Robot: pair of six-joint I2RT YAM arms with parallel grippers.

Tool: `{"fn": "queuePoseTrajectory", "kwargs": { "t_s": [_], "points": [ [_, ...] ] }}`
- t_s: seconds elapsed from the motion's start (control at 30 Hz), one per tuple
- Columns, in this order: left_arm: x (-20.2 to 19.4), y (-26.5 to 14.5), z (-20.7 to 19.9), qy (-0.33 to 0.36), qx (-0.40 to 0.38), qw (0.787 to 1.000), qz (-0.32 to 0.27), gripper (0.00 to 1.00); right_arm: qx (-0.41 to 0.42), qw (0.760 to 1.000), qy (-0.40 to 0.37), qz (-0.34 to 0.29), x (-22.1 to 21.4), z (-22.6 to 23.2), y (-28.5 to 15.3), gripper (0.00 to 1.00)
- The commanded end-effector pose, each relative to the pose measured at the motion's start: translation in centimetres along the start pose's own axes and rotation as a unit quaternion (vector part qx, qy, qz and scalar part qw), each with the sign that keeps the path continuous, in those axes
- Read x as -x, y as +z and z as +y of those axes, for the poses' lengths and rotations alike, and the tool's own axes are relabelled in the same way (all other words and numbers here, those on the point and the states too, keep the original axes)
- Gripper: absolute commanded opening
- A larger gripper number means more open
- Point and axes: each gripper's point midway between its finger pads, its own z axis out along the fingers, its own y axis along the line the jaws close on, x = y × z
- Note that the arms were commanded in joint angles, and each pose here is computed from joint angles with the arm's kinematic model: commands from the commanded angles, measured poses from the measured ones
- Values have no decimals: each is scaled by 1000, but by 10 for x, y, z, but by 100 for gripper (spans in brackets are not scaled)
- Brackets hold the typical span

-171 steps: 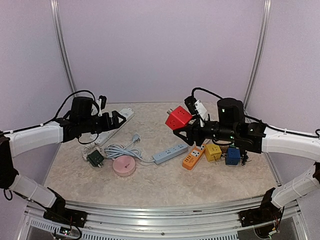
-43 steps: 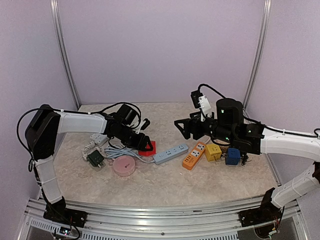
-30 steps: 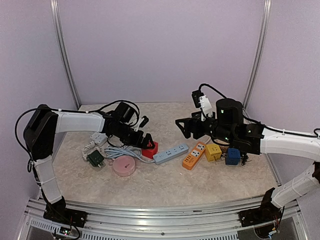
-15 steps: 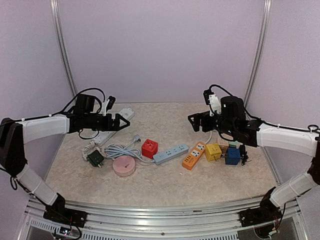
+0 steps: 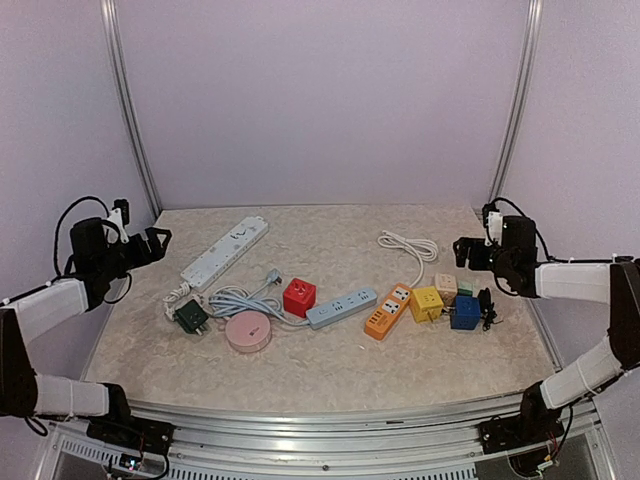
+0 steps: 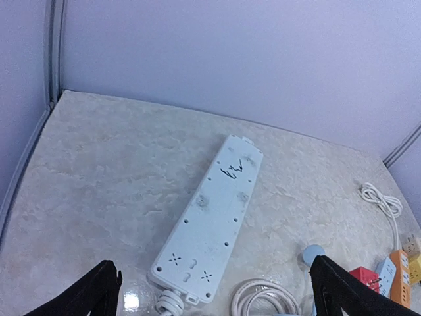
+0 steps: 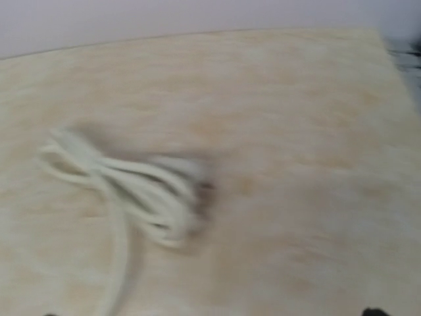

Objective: Pull the plug off the socket

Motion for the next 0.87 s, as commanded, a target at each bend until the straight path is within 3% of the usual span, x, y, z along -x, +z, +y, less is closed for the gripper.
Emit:
{"fn": "queuePoseTrajectory", "kwargs": {
  "t_s": [0.0,0.23,0.47,0.83],
  "points": [
    [34,-23,26,50,81,989,-111,99,11,996,-8,-92,28,-18,-24,100],
    [27,-43,51,102,158,967,-174,99,-55,980,-20,-190,18,-61,-61,100],
    [2,-38,64,117,174,965,-156,99,-92,974,-33,-204,12,-74,-71,100],
    [-3,-31,66,103,170,969,-145,99,-90,972,-28,-213,16,-73,-76,100]
  ]
}}
